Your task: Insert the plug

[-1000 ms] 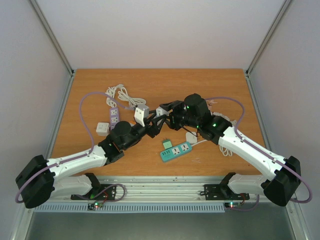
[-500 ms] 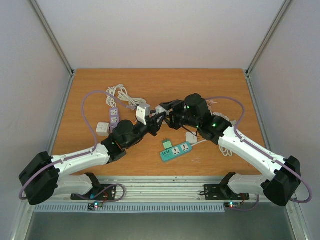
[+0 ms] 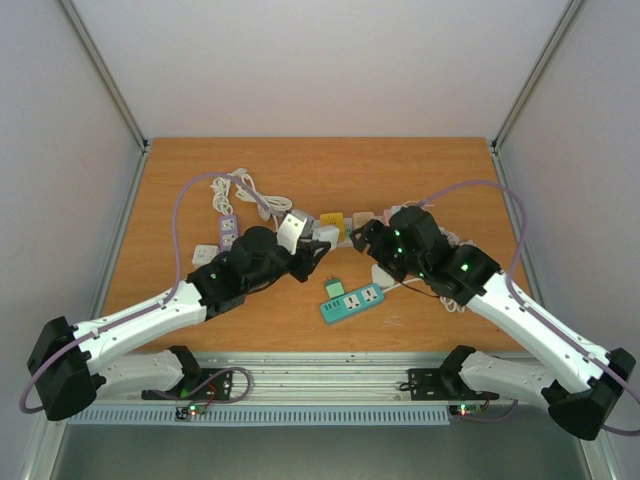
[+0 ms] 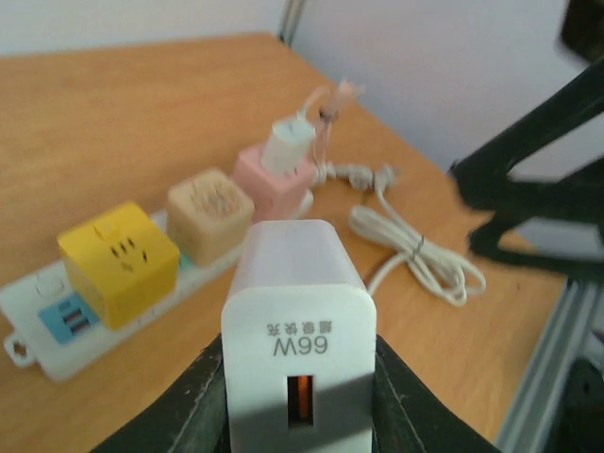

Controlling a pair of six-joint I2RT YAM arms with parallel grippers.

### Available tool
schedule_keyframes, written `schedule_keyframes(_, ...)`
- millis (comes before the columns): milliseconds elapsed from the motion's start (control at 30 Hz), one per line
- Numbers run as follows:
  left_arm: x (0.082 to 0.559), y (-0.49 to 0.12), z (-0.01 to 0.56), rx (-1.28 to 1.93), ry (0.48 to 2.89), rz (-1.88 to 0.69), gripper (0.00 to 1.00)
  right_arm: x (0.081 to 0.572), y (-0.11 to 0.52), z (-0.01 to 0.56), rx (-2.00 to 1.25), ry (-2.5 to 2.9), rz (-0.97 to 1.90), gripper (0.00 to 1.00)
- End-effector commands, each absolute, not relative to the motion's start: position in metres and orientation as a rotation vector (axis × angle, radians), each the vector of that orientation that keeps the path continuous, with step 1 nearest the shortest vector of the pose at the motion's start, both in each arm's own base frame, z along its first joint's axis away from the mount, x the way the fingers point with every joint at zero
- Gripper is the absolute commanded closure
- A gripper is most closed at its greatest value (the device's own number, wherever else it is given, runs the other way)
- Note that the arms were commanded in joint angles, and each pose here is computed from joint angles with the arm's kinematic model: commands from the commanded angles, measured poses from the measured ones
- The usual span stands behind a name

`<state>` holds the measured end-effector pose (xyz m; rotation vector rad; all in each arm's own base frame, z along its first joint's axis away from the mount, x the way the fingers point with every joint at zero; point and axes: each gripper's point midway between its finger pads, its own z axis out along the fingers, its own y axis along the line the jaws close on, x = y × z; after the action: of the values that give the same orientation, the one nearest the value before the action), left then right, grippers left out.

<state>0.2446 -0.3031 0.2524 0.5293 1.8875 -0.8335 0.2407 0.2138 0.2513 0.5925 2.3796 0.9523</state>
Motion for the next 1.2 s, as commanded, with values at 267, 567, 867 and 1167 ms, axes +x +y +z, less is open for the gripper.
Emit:
schedule_keyframes(267, 0.204, -0.326, 0.204, 0.828, 2.180, -0.926, 1.00, 0.203, 0.075, 0.211, 0.503, 2.398, 0.093, 0.09)
schedule_keyframes(567, 0.200, -0.368, 0.176, 0.980, 2.204, -0.947, 0.99, 0.218, 0.072, 0.183, 0.482, 2.451, 0.139, 0.08)
schedule_keyframes(867, 0.201, -0.404, 0.157, 1.206, 2.238, -0.815, 0.99, 0.239, 0.052, 0.165, 0.631, 2.510, 0.357, 0.09)
schedule_keyframes(1167, 0.192, -0.410, 0.120, 1.436, 2.253, -0.647, 1.00, 0.243, 0.043, 0.140, 0.740, 2.524, 0.437, 0.10)
